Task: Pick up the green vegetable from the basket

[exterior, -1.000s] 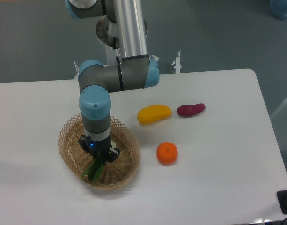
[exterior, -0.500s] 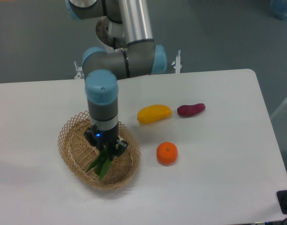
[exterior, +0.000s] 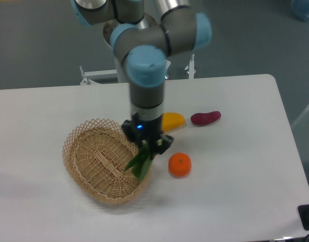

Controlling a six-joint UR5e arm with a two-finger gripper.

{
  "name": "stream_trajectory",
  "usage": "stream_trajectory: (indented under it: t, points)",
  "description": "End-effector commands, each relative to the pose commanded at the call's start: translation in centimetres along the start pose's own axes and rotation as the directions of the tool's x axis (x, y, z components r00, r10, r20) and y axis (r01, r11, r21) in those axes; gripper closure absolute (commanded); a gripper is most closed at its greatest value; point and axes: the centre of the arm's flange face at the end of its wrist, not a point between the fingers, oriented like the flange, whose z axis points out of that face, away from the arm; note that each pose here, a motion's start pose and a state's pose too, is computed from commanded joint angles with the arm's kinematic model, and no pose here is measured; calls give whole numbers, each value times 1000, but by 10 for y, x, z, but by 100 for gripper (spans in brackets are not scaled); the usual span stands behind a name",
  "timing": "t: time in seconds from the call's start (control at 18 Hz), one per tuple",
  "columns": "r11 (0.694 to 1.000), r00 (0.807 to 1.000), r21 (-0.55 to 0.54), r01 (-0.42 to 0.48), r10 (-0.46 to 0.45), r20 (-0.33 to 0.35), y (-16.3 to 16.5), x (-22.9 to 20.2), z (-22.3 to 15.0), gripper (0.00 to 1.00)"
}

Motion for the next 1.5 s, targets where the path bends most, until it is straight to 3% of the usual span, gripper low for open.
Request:
stream_trajectory:
  t: [0.33, 0.56, 0.72, 1.17, 1.5]
  points:
    - [998, 999, -35, -49, 49, -18, 44, -52, -19, 63]
    - [994, 995, -40, -100, 100, -7, 73, -80, -24, 63]
    - [994, 995, -48, -100, 100, -2, 86, -91, -25, 72]
    - [981, 982, -57, -187, 188, 9, 129, -131, -31, 72]
    - [980, 981, -57, -192, 193, 8, 128, -130, -30, 72]
